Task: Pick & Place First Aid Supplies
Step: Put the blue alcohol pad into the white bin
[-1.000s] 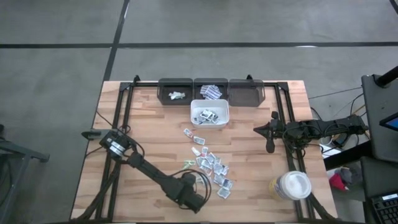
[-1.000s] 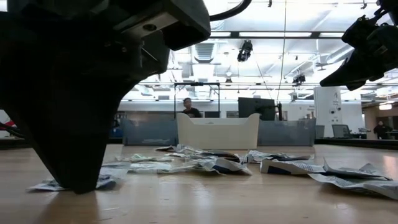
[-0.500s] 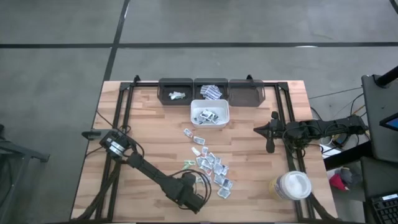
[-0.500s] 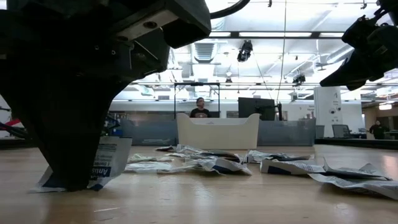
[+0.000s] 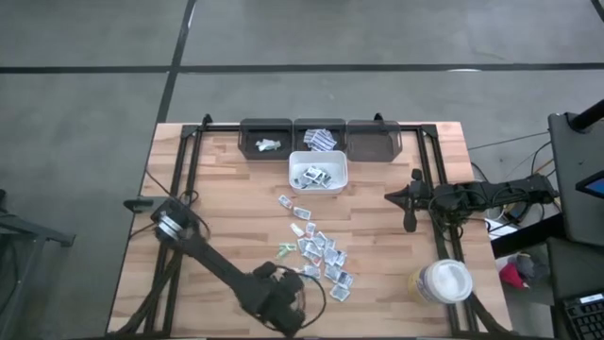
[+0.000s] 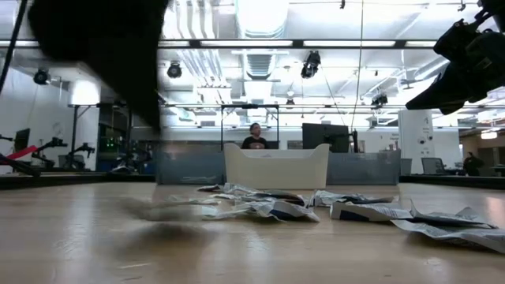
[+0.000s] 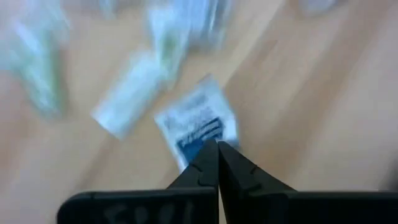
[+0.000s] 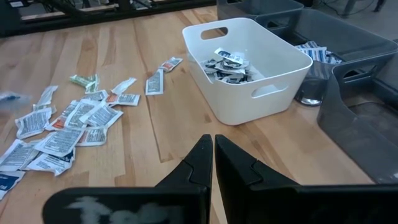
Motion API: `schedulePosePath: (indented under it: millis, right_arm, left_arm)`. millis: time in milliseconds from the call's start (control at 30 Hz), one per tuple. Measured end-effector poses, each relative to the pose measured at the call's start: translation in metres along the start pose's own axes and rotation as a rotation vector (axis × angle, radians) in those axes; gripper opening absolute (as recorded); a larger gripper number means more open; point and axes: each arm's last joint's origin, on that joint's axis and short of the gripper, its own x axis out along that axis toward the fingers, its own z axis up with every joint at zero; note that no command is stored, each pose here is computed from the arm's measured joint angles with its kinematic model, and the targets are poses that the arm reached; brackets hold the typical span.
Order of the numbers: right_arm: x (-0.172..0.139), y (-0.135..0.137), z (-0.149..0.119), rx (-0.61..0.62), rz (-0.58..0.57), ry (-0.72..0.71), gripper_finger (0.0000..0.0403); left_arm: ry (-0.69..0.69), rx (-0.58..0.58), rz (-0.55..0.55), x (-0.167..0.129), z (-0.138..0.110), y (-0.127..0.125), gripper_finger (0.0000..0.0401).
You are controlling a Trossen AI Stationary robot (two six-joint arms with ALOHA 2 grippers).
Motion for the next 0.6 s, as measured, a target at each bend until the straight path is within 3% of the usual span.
schedulePosePath:
  millis: [100, 233, 300, 367, 467, 600]
  right_arm:
    - [0.0, 0.0, 0.0, 0.0, 0.0, 0.0, 0.0018]
    - [0.0, 0.0, 0.0, 0.0, -0.001, 0.001, 0.0018]
    - [0.0, 0.0, 0.0, 0.0, 0.0, 0.0, 0.0018]
    - [0.0, 0.0, 0.0, 0.001, 0.0, 0.0, 0.0018]
    - [0.0, 0.0, 0.0, 0.001, 0.0, 0.0, 0.0018]
    - [0.0, 0.0, 0.0, 0.0, 0.0, 0.0, 0.0018]
  left_arm:
    - [-0.231, -0.063, -0.026, -0.037, 0.017, 0.004, 0.0]
    - [-0.609, -0.135, 0.057, -0.055, 0.034, 0.012, 0.0]
    - [-0.732, -0.168, 0.075, -0.068, 0.046, 0.016, 0.0]
    - [-0.722, -0.156, 0.058, -0.08, 0.057, 0.02, 0.0]
    - [-0.497, -0.09, -0.029, -0.074, 0.062, 0.021, 0.0]
    - [-0.251, -0.143, -0.136, -0.054, 0.059, 0.017, 0.0]
